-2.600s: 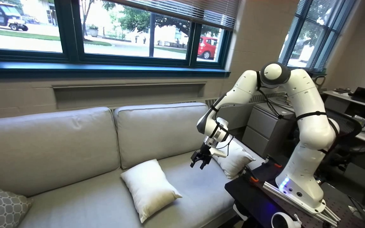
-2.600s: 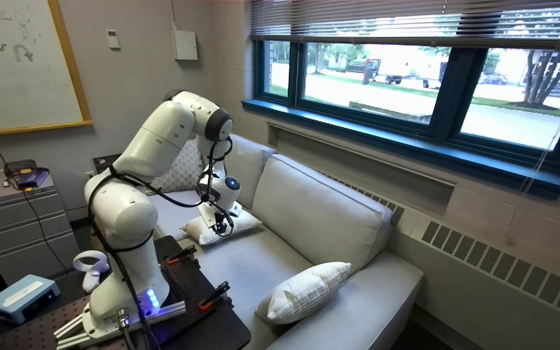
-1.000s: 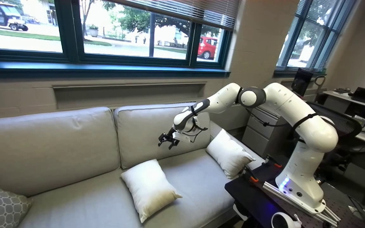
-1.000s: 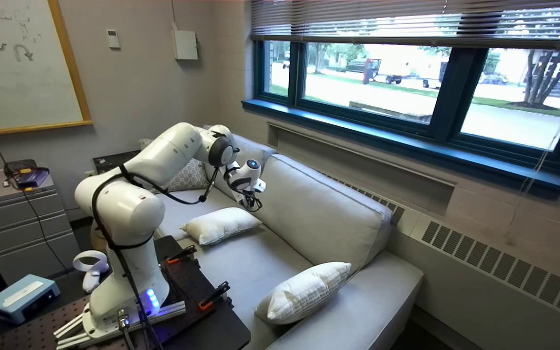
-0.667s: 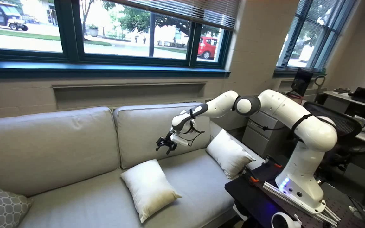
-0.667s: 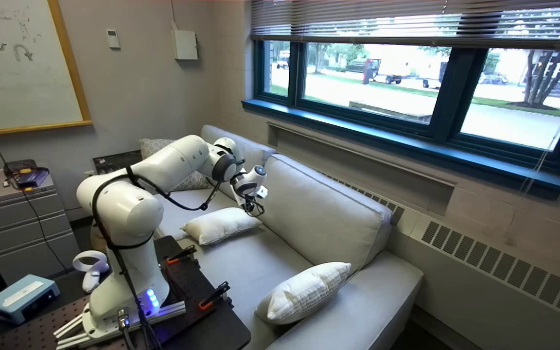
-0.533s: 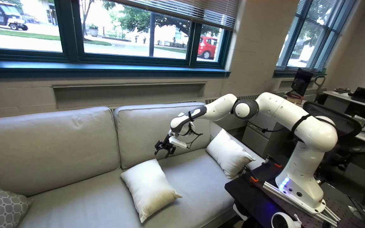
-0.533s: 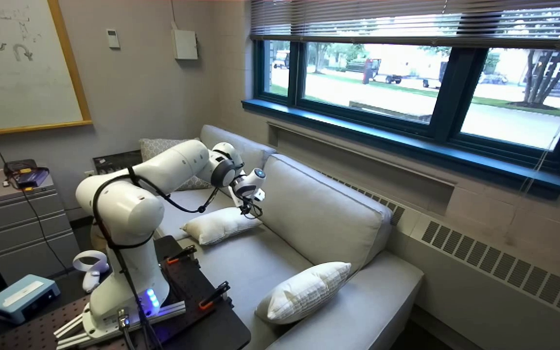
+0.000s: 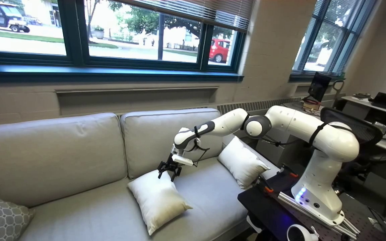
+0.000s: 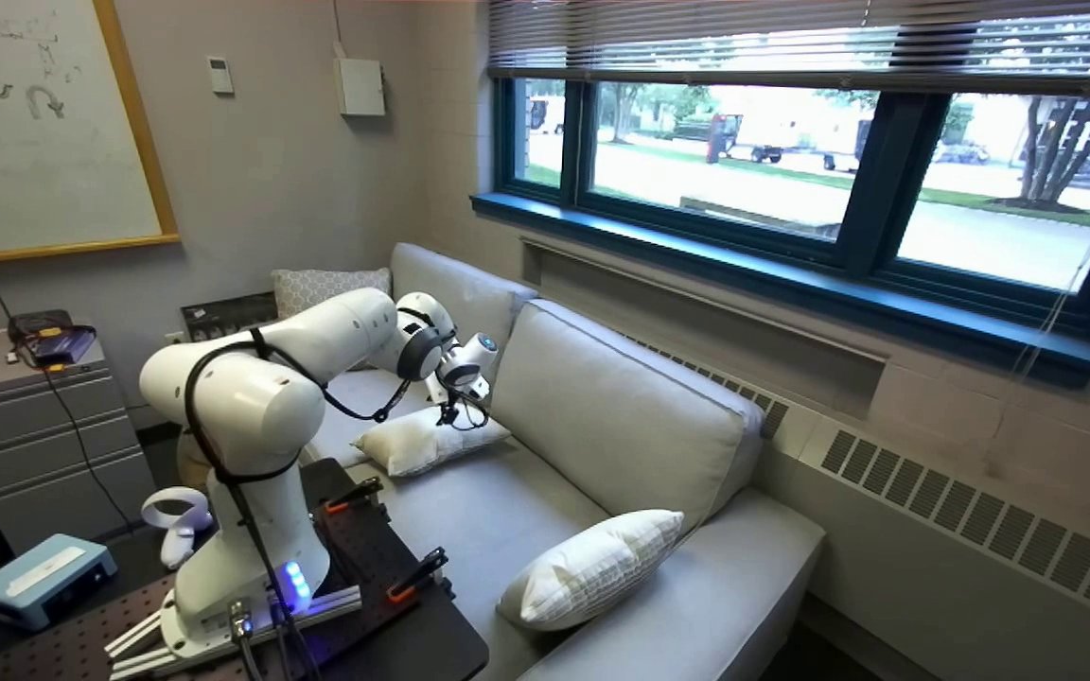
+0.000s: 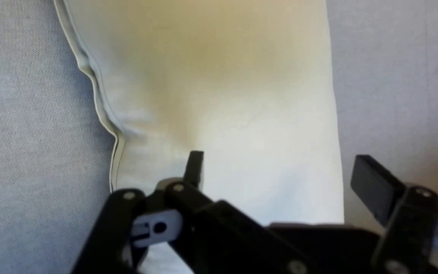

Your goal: Put the pillows upright against the armrest of the couch

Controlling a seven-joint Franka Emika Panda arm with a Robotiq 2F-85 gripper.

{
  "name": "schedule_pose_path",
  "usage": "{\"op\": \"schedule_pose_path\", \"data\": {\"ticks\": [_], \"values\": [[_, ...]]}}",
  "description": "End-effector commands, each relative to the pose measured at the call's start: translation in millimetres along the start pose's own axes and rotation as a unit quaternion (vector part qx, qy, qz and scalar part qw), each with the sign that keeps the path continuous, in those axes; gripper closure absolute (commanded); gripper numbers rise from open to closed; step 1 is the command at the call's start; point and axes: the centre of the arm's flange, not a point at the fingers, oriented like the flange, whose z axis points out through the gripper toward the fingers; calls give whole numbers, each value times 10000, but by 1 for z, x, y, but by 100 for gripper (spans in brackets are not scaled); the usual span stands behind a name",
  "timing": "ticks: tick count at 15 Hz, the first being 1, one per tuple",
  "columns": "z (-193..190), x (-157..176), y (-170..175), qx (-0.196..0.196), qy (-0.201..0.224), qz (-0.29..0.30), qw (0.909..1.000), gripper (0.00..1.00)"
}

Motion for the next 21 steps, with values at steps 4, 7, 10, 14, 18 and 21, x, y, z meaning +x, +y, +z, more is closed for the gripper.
{"op": "schedule_pose_path", "data": {"ticks": [4,7,10,14,18,21], "values": [[29,30,20,-287,-92,898,9955,0],[37,37,29,-311,37,1215,9921,0],[46,36,21,-166,60,1389,9901,0],[60,29,17,-124,-147,1446,9893,0],[72,23,56,-327,-322,1634,9855,0],[84,20,84,-415,-441,1804,9817,0]]}}
